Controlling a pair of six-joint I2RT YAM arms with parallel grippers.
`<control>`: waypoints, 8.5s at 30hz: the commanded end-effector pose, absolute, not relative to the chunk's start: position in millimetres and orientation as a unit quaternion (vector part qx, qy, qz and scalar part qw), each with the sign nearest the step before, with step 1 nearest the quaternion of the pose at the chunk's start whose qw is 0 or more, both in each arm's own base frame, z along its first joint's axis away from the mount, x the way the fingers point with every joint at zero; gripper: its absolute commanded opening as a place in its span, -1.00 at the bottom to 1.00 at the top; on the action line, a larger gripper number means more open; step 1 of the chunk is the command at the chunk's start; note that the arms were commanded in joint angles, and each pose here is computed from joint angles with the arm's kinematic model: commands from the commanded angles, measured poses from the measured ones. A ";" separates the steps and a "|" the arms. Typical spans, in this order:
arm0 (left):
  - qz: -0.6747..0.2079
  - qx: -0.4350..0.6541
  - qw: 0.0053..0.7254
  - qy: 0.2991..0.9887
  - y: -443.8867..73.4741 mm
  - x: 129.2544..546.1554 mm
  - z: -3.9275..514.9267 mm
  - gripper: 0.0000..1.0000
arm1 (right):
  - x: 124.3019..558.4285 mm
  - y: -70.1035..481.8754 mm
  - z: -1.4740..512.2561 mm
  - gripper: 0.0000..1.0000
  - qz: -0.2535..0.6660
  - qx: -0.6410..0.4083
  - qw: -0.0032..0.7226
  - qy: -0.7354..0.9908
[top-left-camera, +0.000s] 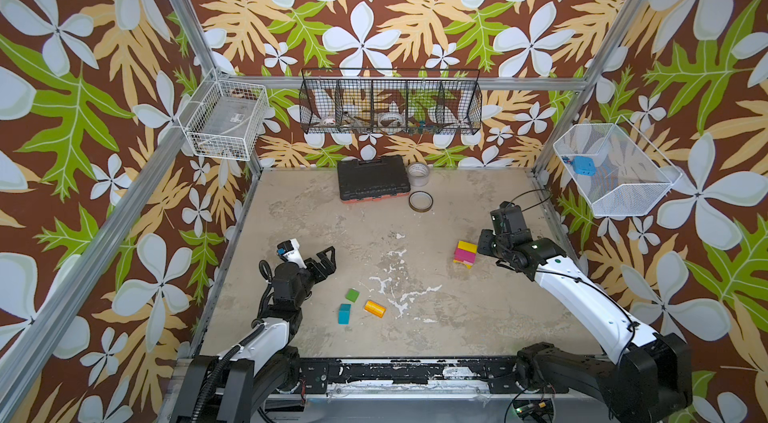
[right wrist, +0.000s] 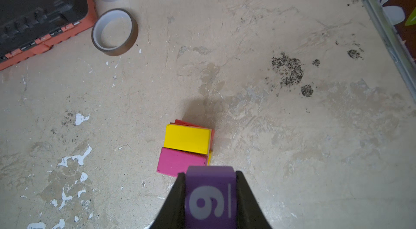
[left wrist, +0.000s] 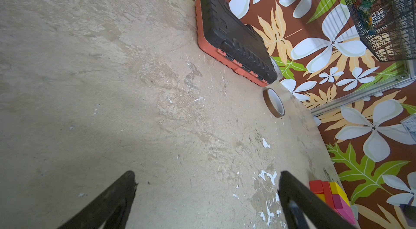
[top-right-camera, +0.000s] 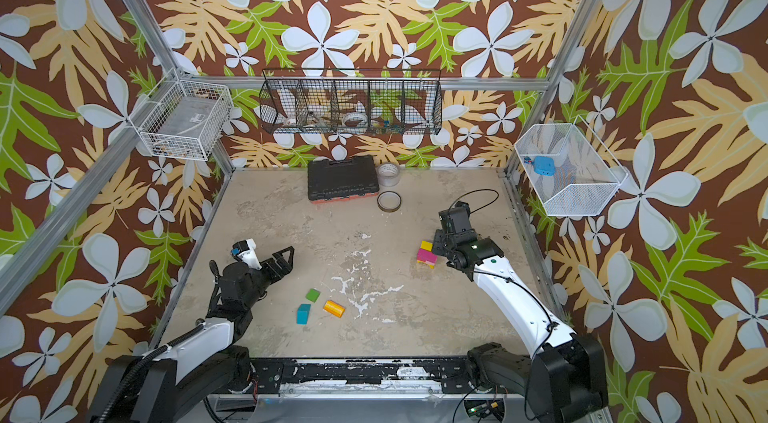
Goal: Build the wood block tower
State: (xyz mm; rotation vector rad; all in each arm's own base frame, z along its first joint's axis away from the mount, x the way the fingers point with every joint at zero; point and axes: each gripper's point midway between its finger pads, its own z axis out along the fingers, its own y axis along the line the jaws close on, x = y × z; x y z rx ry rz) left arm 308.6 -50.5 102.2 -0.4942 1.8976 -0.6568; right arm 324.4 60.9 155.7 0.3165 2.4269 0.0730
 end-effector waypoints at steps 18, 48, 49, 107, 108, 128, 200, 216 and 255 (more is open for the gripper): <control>-0.280 -0.195 0.527 0.779 -52.1 312.2 113.1 1.00 | 330.7 76.0 123.8 -0.91 0.077 0.170 0.314 0.931; -0.281 -0.195 0.527 0.778 -52.4 312.3 113.7 1.00 | 345.5 87.7 92.2 -0.39 0.061 0.170 0.286 0.941; -0.281 -0.194 0.527 0.778 -52.7 312.3 113.8 1.00 | 345.3 88.4 91.7 -0.35 0.060 0.168 0.285 0.942; -0.280 -0.200 0.528 0.776 -51.1 312.6 114.6 1.00 | 345.0 80.4 99.0 -0.05 0.043 0.179 0.295 0.938; -0.273 -0.209 0.528 0.776 -47.8 312.9 114.9 1.00 | 344.6 79.5 102.6 -0.02 0.043 0.179 0.300 0.936; -0.141 -0.346 0.435 0.819 1.2 291.7 84.5 1.00 | 283.7 76.0 165.7 0.77 0.119 0.104 0.407 0.900; -0.029 0.062 0.238 0.969 -200.2 211.1 14.2 -0.02 | 240.8 117.8 131.5 0.89 0.242 0.002 0.376 0.895; -0.040 0.064 0.242 0.967 -202.8 210.5 17.1 -0.38 | 240.6 117.7 131.1 0.89 0.242 0.002 0.375 0.895; -0.092 0.116 0.311 0.939 -385.5 347.2 132.7 -0.69 | 193.7 120.8 68.0 0.91 0.301 0.047 0.334 0.892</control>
